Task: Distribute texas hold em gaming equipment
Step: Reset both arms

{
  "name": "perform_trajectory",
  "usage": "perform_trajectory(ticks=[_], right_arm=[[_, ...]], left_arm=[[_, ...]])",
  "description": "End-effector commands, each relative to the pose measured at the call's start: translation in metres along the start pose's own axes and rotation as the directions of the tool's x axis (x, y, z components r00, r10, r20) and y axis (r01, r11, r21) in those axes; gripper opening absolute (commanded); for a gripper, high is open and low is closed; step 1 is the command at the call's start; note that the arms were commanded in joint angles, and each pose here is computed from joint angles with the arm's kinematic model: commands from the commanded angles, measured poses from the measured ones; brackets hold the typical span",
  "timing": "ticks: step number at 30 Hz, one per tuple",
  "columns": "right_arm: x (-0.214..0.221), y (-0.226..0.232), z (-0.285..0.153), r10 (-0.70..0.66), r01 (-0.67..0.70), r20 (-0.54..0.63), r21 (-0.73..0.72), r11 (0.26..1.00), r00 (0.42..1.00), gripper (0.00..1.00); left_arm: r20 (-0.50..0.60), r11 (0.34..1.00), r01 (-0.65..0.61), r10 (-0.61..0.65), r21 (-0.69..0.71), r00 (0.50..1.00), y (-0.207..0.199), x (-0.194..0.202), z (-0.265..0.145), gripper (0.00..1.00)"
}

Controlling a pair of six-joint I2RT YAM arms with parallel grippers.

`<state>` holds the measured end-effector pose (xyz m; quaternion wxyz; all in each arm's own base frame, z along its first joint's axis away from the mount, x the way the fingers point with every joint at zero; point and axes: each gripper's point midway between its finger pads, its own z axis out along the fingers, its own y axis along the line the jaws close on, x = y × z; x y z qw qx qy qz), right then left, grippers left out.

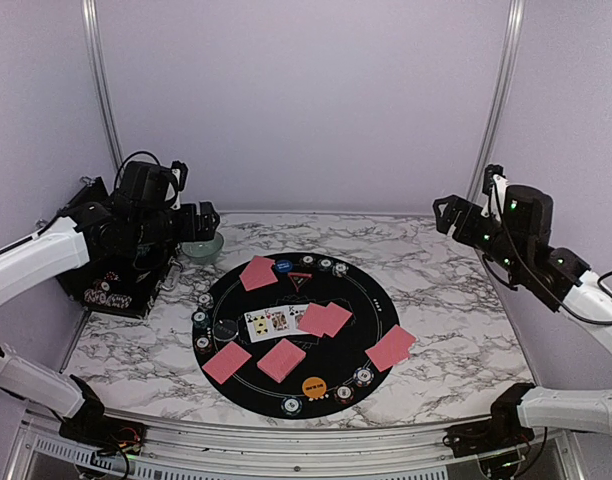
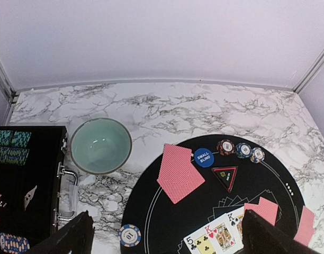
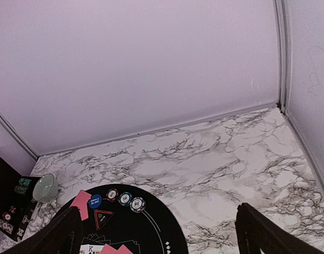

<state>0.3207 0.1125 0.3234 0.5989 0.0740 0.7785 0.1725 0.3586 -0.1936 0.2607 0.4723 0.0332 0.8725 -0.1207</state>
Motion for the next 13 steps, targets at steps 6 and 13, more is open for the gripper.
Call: perform_trajectory(ticks=[6, 13], right_arm=[[-0.017, 0.001, 0.002, -0.038, 0.036, 0.059, 0.032, 0.999, 0.998, 0.98], [-0.02, 0.006, 0.003, -0.045, 0.044, 0.067, 0.013, 0.999, 0.997, 0.98]], left_arm=[[0.152, 0.998, 0.064, -0.064, 0.007, 0.986, 0.005, -0.035, -0.024, 0.99], [0.165, 0.998, 0.061, -0.061, 0.004, 0.984, 0.007, -0.038, -0.029, 0.99]])
